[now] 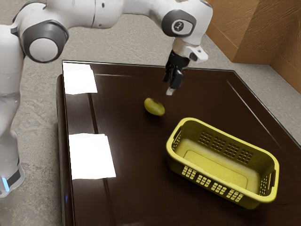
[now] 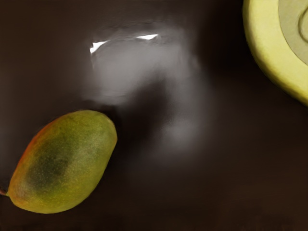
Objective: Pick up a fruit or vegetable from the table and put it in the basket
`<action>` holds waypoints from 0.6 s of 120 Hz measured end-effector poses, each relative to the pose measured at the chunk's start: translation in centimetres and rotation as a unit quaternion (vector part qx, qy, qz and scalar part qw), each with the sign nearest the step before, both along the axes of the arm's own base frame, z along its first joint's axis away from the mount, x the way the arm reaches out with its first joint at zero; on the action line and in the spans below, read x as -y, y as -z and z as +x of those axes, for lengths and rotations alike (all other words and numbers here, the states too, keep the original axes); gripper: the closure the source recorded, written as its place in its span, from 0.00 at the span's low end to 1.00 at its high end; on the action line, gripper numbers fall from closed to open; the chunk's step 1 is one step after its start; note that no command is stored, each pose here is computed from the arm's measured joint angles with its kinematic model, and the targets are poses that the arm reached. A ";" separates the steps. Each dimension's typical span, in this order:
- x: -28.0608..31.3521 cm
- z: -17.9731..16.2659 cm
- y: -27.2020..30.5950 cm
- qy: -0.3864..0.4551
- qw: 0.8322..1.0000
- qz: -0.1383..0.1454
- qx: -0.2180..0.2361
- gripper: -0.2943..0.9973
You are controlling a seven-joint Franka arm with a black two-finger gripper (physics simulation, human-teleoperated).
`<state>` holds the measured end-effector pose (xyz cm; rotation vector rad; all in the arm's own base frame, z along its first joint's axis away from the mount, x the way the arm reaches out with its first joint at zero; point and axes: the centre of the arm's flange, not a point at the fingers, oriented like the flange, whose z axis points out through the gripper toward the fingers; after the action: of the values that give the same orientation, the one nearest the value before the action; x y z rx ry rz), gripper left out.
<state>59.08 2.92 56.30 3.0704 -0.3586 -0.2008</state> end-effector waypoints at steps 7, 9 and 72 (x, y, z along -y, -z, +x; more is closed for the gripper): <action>0.0 0.0 1.1 0.045 0.999 -0.006 0.007 0.23; 0.0 0.2 1.7 0.057 0.998 -0.006 0.007 0.23; -1.2 -3.6 4.5 0.408 0.910 -0.016 0.065 0.23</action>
<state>55.48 4.12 51.79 2.6945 -1.6072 -0.0038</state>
